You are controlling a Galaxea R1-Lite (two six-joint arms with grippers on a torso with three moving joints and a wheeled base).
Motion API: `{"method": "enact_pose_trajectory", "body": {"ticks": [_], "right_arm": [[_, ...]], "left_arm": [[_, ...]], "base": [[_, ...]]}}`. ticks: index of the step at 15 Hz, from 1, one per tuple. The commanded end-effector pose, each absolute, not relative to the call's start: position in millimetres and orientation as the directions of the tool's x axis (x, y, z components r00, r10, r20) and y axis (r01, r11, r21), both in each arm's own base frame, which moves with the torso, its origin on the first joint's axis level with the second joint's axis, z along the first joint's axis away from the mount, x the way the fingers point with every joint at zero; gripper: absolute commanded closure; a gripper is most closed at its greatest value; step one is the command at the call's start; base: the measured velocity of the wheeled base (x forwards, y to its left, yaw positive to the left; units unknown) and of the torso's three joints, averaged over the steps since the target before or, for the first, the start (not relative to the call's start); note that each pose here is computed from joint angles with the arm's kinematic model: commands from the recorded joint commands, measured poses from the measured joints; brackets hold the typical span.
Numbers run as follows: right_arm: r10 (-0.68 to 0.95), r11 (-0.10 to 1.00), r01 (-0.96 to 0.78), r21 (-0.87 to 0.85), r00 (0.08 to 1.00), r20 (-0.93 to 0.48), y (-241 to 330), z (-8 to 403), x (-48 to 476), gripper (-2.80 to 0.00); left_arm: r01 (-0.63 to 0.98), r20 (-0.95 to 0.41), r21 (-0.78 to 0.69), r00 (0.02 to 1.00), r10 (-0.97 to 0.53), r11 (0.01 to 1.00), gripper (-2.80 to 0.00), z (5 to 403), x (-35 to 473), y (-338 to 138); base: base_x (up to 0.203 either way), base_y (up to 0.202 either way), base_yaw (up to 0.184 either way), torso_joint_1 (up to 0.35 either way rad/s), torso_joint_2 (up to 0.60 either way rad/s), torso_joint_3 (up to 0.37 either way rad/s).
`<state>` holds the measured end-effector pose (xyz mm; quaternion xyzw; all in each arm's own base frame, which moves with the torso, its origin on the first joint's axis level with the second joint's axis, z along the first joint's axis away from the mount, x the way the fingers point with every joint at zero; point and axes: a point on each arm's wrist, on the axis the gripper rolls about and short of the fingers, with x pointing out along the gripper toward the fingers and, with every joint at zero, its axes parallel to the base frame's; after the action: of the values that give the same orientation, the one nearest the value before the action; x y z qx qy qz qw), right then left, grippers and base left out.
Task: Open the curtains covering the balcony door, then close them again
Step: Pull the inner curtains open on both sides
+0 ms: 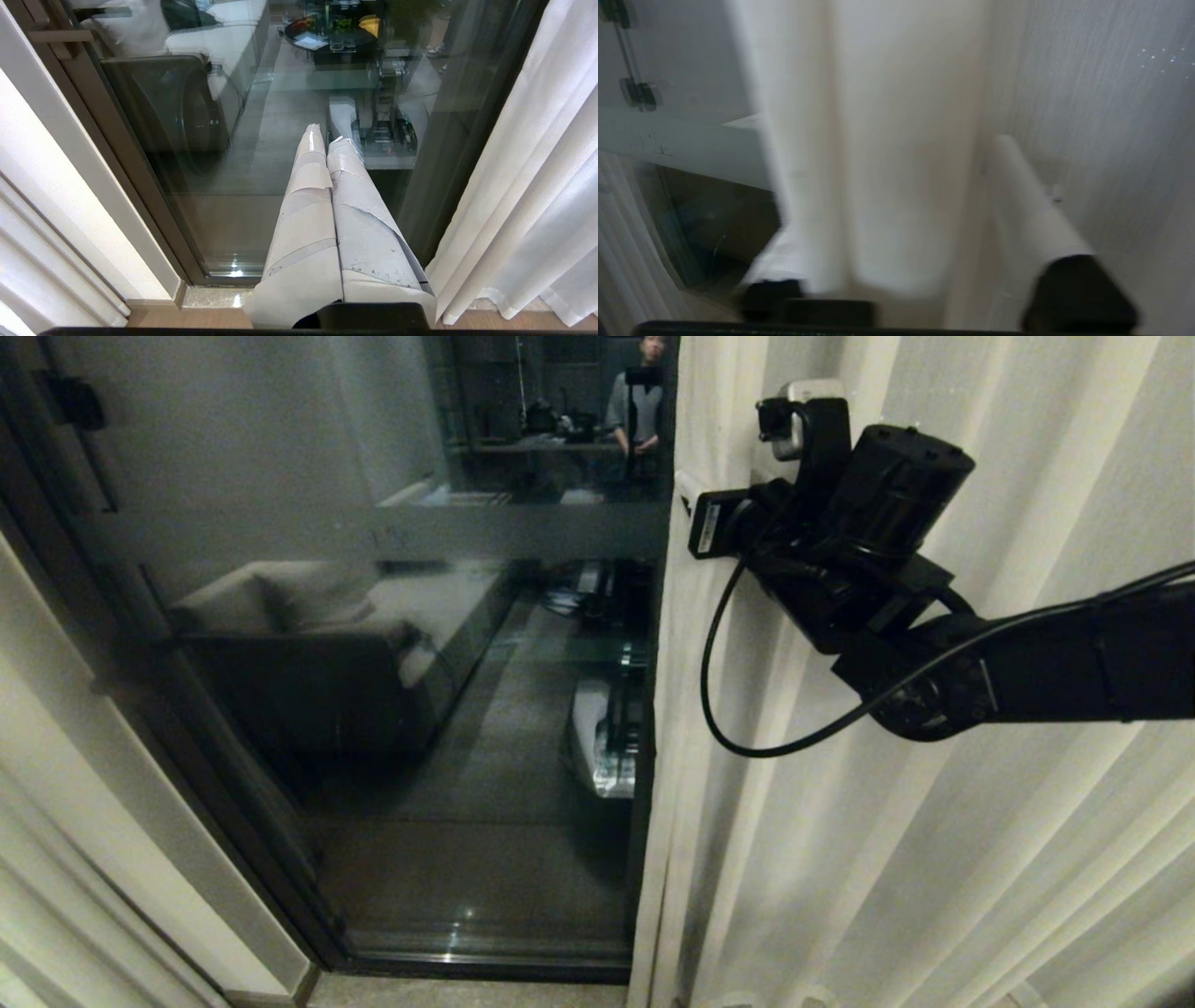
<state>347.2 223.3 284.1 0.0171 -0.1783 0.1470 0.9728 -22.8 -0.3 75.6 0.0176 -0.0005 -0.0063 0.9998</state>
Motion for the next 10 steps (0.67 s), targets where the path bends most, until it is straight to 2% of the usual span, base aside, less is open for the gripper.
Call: {"method": "enact_pose_trajectory", "body": {"ticks": [1,5,10], "right_arm": [[0.277,0.957,-0.291,-0.016,0.892,0.357,223,285,347,0.0],[0.266,0.959,-0.282,-0.011,0.888,0.375,218,292,344,0.0],[0.22,0.974,-0.227,-0.021,0.909,0.355,183,298,329,0.0]], "left_arm": [[0.012,0.002,0.035,1.0,-0.012,0.999,0.0,76,-23,0],[0.012,0.002,0.035,1.0,-0.012,0.999,0.0,76,-23,0],[0.012,0.002,0.035,1.0,-0.012,0.999,0.0,76,-23,0]], "base": [[0.0,0.0,0.0,0.0,0.0,0.0],[0.0,0.0,0.0,0.0,0.0,0.0],[0.0,0.0,0.0,0.0,0.0,0.0]]}}
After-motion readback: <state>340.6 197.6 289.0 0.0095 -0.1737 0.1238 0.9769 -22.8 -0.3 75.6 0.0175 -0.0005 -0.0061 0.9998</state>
